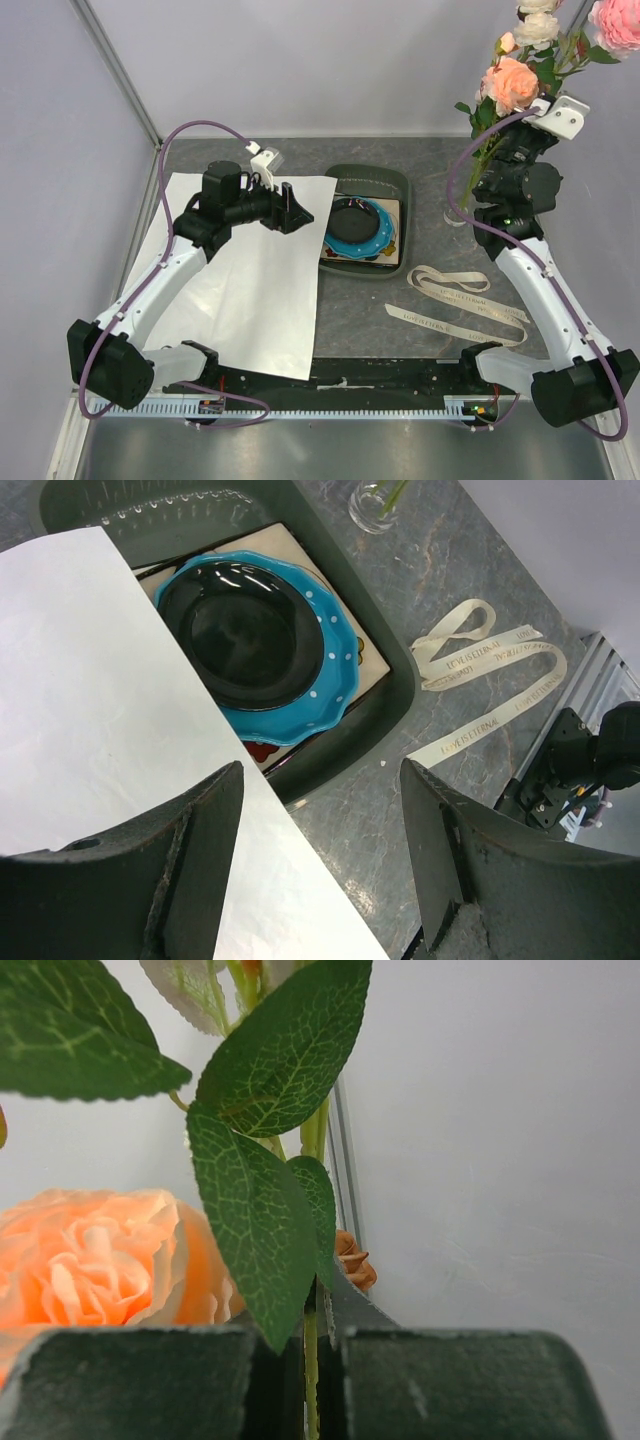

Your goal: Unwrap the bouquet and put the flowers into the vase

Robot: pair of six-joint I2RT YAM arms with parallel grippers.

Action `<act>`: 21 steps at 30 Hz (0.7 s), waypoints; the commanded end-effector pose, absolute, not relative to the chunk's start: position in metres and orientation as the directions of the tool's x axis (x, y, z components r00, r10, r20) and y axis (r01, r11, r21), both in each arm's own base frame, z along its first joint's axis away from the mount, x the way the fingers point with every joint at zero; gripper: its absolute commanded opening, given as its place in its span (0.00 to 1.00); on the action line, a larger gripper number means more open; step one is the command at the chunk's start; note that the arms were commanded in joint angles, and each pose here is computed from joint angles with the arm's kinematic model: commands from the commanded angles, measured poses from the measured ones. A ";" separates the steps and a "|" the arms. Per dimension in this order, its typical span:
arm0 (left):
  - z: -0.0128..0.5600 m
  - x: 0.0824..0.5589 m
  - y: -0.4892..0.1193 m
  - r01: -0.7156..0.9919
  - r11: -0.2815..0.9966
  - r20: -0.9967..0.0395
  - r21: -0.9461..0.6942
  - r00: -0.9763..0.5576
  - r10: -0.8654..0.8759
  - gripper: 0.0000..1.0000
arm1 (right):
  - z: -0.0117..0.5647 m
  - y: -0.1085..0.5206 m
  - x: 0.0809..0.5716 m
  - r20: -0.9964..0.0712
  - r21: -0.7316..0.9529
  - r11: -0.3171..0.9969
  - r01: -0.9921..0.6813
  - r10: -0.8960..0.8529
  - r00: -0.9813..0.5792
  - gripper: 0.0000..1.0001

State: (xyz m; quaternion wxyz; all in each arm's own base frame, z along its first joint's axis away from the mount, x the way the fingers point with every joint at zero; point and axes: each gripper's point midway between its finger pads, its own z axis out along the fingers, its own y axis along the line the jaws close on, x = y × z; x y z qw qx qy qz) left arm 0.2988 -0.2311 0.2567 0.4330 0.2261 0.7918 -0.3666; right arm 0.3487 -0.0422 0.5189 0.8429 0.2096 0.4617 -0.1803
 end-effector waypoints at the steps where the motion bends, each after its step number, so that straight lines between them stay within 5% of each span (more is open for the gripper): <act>1: 0.264 0.299 -0.237 0.690 0.598 -0.854 -0.408 -0.520 0.018 0.70 | 0.522 -0.038 0.353 -0.842 0.169 0.860 0.481 -0.128 0.525 0.00; 21: 0.270 0.296 -0.237 0.699 0.588 -0.859 -0.406 -0.511 0.014 0.70 | 0.460 -0.035 0.376 -0.920 0.071 0.864 0.499 -0.137 0.367 0.00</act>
